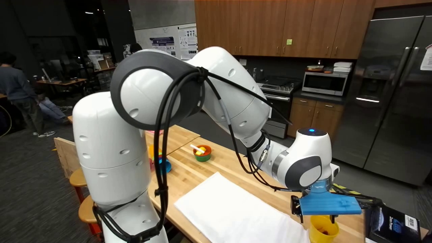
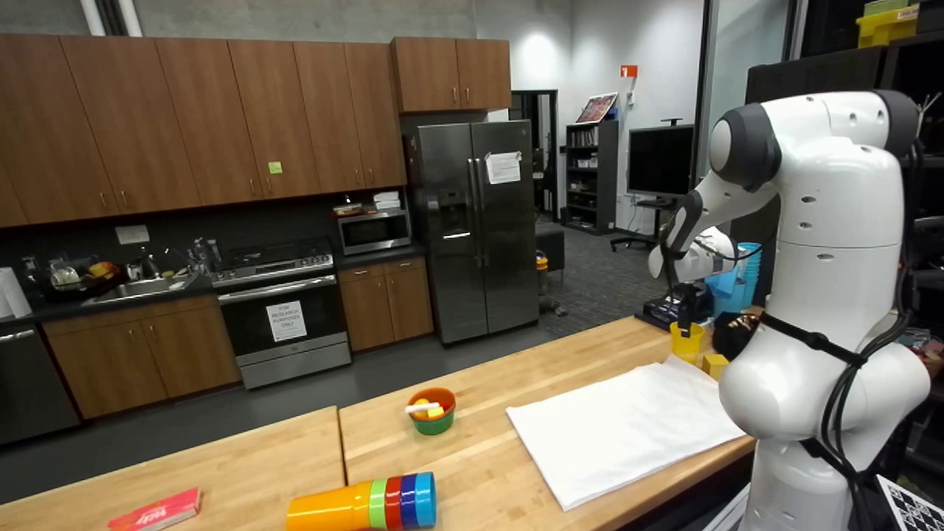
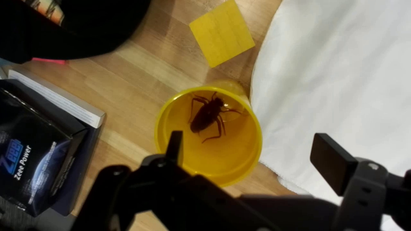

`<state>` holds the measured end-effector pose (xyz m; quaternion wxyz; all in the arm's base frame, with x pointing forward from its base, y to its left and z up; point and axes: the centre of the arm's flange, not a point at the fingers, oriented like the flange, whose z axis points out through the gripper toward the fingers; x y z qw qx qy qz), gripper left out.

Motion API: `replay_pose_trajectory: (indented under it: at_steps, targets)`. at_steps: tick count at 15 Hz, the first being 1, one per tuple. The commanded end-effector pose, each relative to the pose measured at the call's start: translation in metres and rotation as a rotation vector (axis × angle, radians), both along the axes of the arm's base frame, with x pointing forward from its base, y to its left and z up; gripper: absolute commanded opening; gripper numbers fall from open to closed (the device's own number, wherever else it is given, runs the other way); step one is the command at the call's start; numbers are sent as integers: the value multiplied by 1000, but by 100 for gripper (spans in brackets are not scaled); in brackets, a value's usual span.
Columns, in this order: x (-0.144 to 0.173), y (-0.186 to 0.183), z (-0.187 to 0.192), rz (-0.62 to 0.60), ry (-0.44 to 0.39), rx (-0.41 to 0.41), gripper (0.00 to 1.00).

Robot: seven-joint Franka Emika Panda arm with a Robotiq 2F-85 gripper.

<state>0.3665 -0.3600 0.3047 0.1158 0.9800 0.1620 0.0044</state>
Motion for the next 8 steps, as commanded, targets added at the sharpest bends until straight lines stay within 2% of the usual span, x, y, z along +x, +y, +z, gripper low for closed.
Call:
replay_pose_trajectory:
  at_steps: [1,8]
  targets:
    - [4,7,-7,32,14,12,100]
    - [14,17,-23,50,66,15,100]
